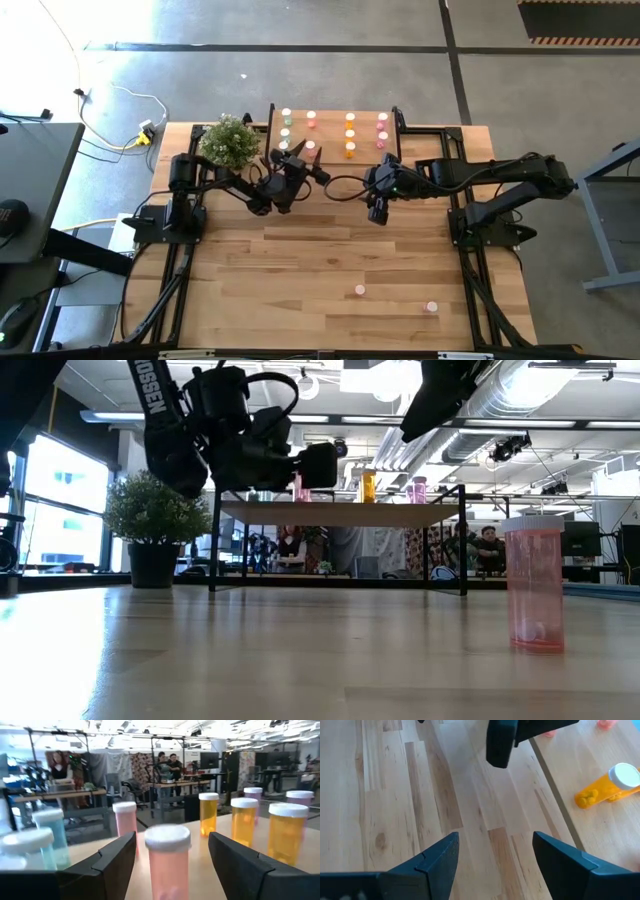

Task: Pick and place medicine bottles onto shelf by color
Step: Put the top pink pill bottle on the shelf aligned with the other pink pill bottle

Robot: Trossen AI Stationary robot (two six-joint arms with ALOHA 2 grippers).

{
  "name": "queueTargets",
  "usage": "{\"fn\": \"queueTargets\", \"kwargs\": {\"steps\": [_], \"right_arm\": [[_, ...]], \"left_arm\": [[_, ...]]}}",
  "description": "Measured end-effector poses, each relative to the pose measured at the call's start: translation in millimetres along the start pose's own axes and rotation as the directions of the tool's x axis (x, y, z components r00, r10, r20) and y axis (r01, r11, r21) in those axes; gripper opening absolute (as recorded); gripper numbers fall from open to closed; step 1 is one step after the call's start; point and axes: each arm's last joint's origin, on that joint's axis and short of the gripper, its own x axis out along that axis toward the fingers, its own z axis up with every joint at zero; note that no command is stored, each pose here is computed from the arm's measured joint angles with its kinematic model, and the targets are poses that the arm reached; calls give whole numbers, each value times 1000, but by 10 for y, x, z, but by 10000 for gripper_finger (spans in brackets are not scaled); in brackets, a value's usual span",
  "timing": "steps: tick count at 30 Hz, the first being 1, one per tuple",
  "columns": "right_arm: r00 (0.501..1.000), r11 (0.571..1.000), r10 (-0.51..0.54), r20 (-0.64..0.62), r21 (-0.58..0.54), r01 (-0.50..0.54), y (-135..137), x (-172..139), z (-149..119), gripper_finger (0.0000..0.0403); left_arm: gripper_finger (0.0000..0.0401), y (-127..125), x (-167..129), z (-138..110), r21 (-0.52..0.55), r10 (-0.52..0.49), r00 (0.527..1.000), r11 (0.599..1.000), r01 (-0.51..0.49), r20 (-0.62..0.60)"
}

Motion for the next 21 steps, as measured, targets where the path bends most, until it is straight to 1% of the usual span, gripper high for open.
{"fn": "queueTargets", "kwargs": {"steps": [5, 13, 21], "right_arm": [[1000, 1000, 0, -1, 0, 0, -1, 0, -1, 245], [1000, 1000, -1, -1, 0, 1, -1, 0, -1, 245], [1000, 1000, 0, 3, 8, 0, 1, 1, 4, 245]], "left_arm": [[239, -41, 39, 71, 46, 28, 1000, 999, -28, 10], [241, -91, 46, 161, 75, 42, 999, 996, -44, 21], [239, -60, -81, 572, 91, 50, 997, 994, -55, 64]]}}
